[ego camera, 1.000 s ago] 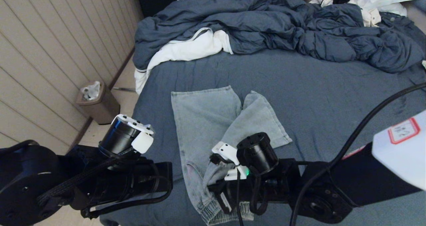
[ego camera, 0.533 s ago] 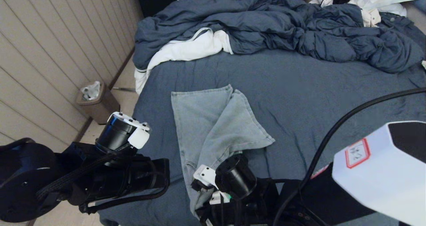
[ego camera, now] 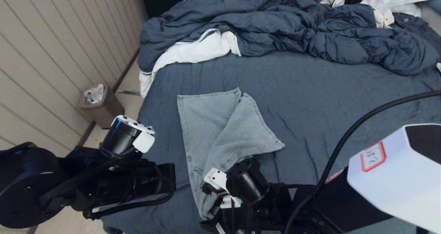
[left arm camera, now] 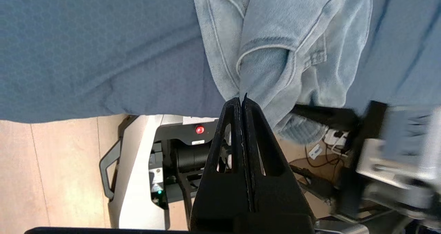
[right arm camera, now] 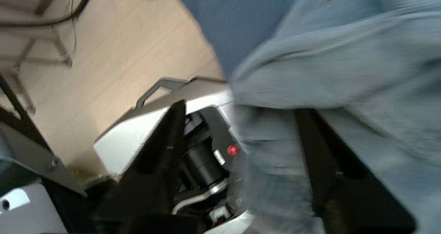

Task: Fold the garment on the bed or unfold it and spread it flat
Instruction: Fold the blue shorts

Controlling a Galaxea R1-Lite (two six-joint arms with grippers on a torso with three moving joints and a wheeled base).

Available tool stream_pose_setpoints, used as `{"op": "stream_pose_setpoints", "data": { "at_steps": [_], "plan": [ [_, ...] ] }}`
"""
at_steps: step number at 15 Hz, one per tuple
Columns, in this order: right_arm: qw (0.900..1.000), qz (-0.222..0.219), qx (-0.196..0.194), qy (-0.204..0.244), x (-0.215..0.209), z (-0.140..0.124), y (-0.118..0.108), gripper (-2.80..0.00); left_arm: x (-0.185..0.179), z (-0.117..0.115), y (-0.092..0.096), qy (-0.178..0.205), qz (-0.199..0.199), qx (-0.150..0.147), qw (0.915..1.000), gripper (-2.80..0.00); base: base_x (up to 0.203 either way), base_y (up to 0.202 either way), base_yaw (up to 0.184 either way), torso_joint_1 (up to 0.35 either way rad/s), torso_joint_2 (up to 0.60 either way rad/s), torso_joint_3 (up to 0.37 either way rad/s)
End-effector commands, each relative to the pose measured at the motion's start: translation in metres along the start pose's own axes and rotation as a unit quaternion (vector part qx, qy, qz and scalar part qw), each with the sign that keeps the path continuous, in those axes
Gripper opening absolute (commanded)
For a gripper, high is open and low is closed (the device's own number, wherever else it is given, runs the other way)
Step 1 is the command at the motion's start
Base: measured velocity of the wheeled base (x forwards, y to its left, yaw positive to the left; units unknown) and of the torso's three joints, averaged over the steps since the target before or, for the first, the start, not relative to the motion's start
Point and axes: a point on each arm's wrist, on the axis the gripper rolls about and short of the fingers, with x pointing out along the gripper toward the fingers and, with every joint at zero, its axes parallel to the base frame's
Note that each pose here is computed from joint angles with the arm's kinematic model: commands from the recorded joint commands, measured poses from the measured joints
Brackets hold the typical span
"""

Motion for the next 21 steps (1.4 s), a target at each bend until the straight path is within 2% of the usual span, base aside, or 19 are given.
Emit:
{"op": "stream_pose_setpoints", "data": {
  "at_steps": [1,6,7,8,9,13,16,19,21],
  "plan": [
    [0.999,-0.010,0.003,-0.042,-0.027,0.016,-0.006,0.00,-0.008,0.005,-0.003,-0.015,-0.010,-0.003,0.9998,-2.80,0.000,0.000,0.000,0.000,0.00,0.000],
    [0.992,-0.034,0.010,-0.123,-0.080,0.043,-0.018,0.00,-0.026,0.015,-0.007,-0.047,-0.032,-0.007,0.9984,-2.80,0.000,0.000,0.000,0.000,0.00,0.000],
    [0.990,-0.048,0.018,-0.131,-0.085,0.045,-0.028,0.00,-0.027,0.017,-0.009,-0.051,-0.034,-0.007,0.9981,-2.80,0.000,0.000,0.000,0.000,0.00,0.000],
    [0.988,-0.065,0.028,-0.136,-0.090,0.045,-0.039,-2.80,-0.027,0.018,-0.010,-0.053,-0.037,-0.007,0.9979,-2.80,0.000,0.000,0.000,0.000,0.00,0.000],
    [0.986,-0.080,0.038,-0.139,-0.094,0.045,-0.050,-2.80,-0.027,0.021,-0.012,-0.055,-0.038,-0.007,0.9977,-2.80,0.000,0.000,0.000,0.000,0.00,0.000],
    [0.972,-0.166,0.101,-0.131,-0.114,0.039,-0.117,-2.80,-0.021,0.025,-0.023,-0.052,-0.047,-0.001,0.9975,-2.80,0.000,0.000,0.000,0.000,0.00,0.000],
    [0.956,-0.216,0.166,-0.108,-0.121,0.030,-0.168,-2.80,-0.006,0.029,-0.028,-0.049,-0.035,0.000,0.9982,-2.80,0.000,0.000,0.000,0.000,0.00,0.000],
    [0.940,-0.241,0.232,-0.071,-0.127,0.023,-0.204,-2.80,0.006,0.029,-0.024,-0.043,-0.021,-0.006,0.9988,-2.80,0.000,0.000,0.000,0.000,0.00,0.000],
    [0.933,-0.246,0.257,-0.056,-0.131,0.024,-0.215,-2.80,0.009,0.031,-0.018,-0.042,-0.013,-0.010,0.9990,-2.80,0.000,0.000,0.000,0.000,0.00,0.000]
  ]
}}
